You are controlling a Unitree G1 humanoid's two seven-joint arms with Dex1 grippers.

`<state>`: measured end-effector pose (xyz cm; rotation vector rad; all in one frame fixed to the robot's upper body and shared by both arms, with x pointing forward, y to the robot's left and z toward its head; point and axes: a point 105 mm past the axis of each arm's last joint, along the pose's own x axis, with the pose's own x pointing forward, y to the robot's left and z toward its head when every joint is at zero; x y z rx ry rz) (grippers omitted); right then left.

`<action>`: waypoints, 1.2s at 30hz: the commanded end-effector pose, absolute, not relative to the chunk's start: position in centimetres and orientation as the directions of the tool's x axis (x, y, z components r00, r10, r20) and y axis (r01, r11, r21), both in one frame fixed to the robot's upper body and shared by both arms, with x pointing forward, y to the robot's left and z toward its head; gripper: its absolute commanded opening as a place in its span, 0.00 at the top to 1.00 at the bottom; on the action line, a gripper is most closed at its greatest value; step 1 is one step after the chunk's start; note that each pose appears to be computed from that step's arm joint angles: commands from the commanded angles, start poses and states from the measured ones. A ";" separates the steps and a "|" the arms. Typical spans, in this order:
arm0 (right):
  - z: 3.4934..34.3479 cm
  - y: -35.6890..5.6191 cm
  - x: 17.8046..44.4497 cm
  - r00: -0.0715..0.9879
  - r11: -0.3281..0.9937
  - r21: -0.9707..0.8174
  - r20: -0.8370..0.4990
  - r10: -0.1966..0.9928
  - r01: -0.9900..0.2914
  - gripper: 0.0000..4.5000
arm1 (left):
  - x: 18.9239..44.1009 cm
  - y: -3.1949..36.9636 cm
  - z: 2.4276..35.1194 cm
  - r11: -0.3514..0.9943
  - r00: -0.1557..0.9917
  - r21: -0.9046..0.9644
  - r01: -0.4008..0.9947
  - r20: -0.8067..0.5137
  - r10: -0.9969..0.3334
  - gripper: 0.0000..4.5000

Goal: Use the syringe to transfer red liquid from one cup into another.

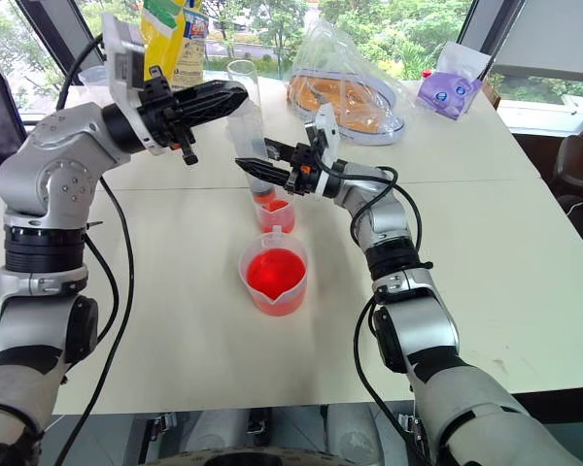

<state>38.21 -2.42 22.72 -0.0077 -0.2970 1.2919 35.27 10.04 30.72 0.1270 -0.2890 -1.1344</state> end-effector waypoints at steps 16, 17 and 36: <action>31.0 -4.4 36.8 0.199 0.331 -0.324 0.379 0.904 -0.886 0.69 | 35.8 9.7 26.3 0.414 0.413 0.189 0.890 0.047 -0.910 0.99; 31.1 -4.3 36.9 0.199 0.332 -0.325 0.382 0.903 -0.885 0.69 | 35.8 9.7 26.2 0.413 0.413 0.189 0.891 0.043 -0.910 0.99; 28.0 -3.4 37.9 0.230 0.326 -0.280 0.327 0.917 -0.903 0.69 | 36.2 10.5 29.7 0.470 0.449 0.118 0.875 0.167 -0.878 0.30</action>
